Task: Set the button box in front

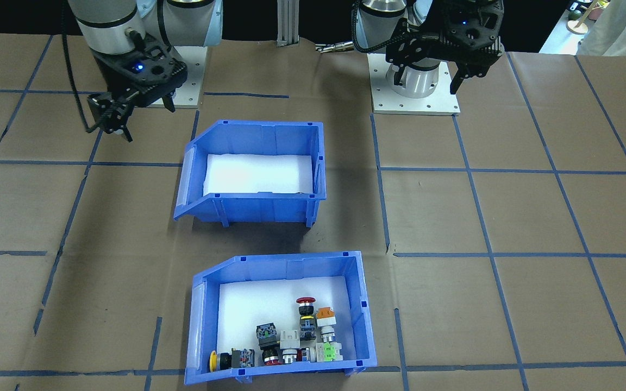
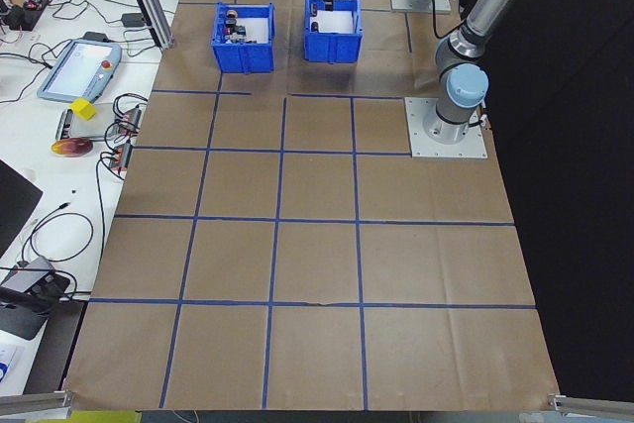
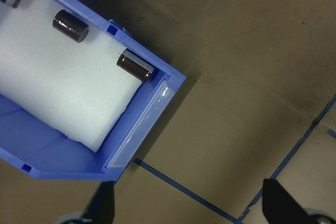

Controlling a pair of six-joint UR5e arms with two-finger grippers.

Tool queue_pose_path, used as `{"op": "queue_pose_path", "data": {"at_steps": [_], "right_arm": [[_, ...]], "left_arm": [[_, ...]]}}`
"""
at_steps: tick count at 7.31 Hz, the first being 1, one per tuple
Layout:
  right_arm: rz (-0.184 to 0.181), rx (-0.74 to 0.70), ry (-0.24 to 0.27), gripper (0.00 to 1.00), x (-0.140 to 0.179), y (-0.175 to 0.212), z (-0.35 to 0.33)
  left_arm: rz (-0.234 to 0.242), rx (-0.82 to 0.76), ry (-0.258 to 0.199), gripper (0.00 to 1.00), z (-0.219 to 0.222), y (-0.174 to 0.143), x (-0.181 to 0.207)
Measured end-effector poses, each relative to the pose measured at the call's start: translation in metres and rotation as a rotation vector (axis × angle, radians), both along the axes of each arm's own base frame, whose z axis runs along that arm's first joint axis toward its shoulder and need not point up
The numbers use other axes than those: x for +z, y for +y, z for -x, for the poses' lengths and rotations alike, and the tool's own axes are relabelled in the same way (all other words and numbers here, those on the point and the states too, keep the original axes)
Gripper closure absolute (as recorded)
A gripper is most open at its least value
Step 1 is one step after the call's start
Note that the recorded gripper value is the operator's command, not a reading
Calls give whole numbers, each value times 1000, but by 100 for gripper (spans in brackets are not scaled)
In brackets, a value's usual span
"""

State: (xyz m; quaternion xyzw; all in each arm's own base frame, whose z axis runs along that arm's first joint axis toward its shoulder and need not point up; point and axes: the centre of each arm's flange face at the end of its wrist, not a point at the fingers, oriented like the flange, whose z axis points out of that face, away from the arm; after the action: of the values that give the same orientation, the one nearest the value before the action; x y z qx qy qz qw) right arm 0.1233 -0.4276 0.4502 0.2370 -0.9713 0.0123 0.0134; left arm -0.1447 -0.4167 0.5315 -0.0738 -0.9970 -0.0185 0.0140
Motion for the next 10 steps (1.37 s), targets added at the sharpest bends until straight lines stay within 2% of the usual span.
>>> {"op": "queue_pose_path", "data": {"at_steps": [1,3,4,6,10], "right_arm": [[13,-174,-14,0,6,-1,1],[34,-416,-47,0,23,-5,0],[20,-498,-53,0,28,-7,-1],[-23,-568,-44,0,30,-19,0],[-40,-582,-28,0,25,-26,2]], "left_arm": [[2,0,0,1,0,-1,1],[5,0,-1,1,0,-2,3],[6,0,-1,1,0,-2,3],[7,0,-1,1,0,-4,4],[6,0,-2,1,0,-7,4]]}}
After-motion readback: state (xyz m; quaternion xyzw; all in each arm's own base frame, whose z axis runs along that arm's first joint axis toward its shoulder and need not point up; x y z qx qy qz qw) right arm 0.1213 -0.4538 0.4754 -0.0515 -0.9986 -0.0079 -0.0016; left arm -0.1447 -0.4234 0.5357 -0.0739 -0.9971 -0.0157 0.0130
